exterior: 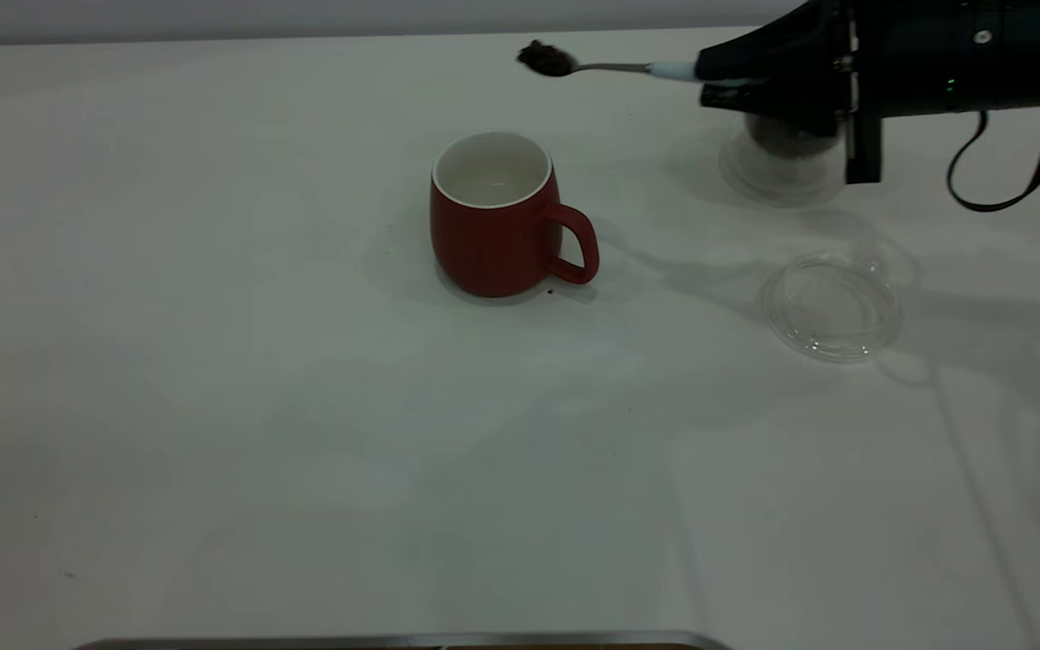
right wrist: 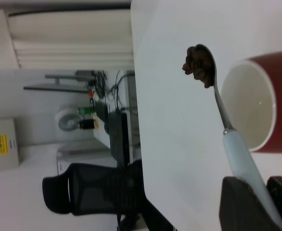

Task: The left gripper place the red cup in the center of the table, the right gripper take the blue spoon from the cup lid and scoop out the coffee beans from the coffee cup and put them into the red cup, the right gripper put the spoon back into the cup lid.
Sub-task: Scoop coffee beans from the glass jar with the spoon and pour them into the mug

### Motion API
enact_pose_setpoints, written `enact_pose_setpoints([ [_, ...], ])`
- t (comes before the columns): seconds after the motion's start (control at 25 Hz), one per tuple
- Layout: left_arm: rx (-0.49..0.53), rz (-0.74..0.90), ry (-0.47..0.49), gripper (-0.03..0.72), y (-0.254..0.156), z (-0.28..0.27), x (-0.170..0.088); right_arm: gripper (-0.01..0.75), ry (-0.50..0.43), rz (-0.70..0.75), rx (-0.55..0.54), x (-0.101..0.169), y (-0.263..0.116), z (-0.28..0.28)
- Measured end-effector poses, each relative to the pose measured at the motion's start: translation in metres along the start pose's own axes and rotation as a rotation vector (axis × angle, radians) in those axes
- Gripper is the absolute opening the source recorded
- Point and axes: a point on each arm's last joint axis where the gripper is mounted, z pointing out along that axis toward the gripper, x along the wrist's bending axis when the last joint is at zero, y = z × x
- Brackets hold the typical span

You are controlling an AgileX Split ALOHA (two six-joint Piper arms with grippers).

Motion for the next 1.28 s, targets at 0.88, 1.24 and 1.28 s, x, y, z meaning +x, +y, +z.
enact_pose_setpoints([
  [0.88,0.0,0.0,0.0,0.587,0.0,0.0,0.0,0.113,-0.067,-0.106,0.083,0.004,-0.02,0.029],
  [1.24,0.0,0.0,0.0,0.587,0.0,0.0,0.0,0.113,-0.131,-0.206,0.07,-0.002,-0.018,0.028],
  [1.28,0.0,0.0,0.0,0.587,0.0,0.0,0.0,0.113,-0.138,-0.222,0.069,-0.003,-0.018,0.028],
])
